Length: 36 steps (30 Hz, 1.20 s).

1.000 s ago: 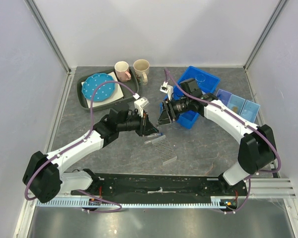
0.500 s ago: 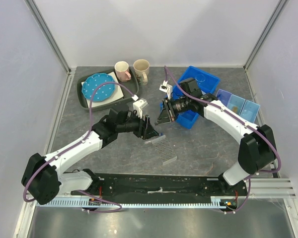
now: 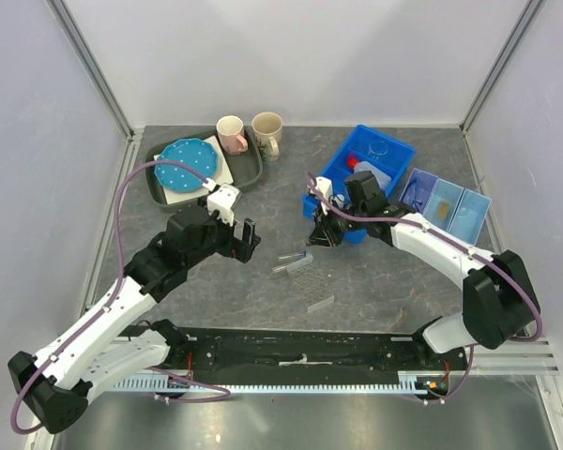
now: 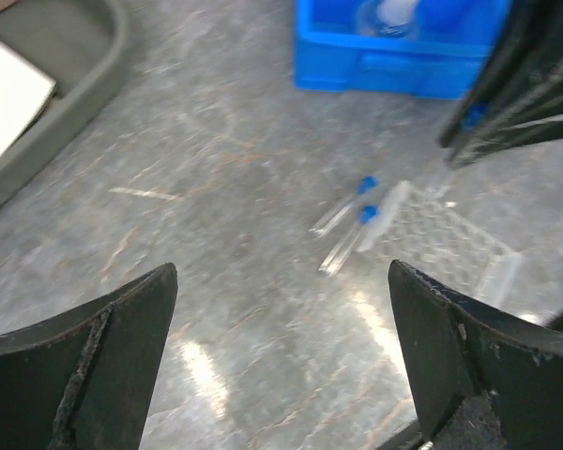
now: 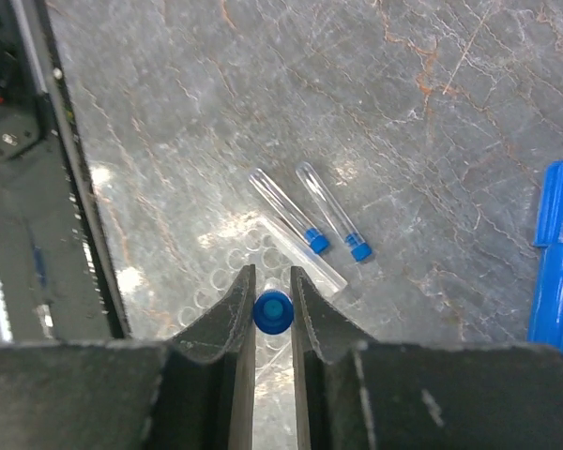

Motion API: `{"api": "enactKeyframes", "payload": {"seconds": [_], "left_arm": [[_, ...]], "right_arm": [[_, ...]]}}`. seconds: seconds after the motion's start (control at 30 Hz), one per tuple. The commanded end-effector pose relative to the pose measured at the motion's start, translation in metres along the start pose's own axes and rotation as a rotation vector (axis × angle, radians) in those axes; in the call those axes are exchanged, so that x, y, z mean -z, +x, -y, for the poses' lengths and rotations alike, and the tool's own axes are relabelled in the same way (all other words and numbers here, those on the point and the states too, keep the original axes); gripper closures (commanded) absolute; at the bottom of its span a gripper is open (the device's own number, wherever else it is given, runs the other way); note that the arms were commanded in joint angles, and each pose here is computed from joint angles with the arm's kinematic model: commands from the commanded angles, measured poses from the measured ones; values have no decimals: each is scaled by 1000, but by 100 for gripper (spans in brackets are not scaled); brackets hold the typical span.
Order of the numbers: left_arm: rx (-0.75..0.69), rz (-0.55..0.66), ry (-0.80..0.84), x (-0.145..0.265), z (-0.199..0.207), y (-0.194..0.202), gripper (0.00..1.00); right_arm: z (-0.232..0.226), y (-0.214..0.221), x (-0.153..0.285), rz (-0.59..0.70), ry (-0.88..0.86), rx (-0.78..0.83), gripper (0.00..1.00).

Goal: Organize the chemistry lab equipment

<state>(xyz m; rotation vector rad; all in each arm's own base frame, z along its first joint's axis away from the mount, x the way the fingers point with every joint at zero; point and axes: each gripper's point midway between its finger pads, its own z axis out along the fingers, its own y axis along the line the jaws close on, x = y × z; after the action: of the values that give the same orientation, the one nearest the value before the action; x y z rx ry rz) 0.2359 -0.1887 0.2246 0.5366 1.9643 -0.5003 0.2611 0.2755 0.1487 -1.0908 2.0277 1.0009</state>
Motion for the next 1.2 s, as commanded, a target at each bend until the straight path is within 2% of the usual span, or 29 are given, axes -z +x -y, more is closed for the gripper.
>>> {"api": "enactKeyframes", "payload": {"seconds": [0.0, 0.1, 0.3, 0.6, 1.17], "left_arm": [[-97, -98, -233, 3, -48, 31, 0], [-89, -147, -244, -2, -51, 54, 1], [-88, -154, -268, -4, -55, 53, 3], [-85, -152, -254, -3, -52, 53, 3], [-78, -157, -232, -5, -48, 55, 4]], "right_arm": [[10, -11, -6, 54, 61, 202, 87], [11, -5, -13, 29, 79, 248, 87], [17, 7, -17, -9, 117, 277, 86], [10, 37, -15, -66, 78, 275, 85], [8, 35, -23, -50, 68, 263, 83]]}}
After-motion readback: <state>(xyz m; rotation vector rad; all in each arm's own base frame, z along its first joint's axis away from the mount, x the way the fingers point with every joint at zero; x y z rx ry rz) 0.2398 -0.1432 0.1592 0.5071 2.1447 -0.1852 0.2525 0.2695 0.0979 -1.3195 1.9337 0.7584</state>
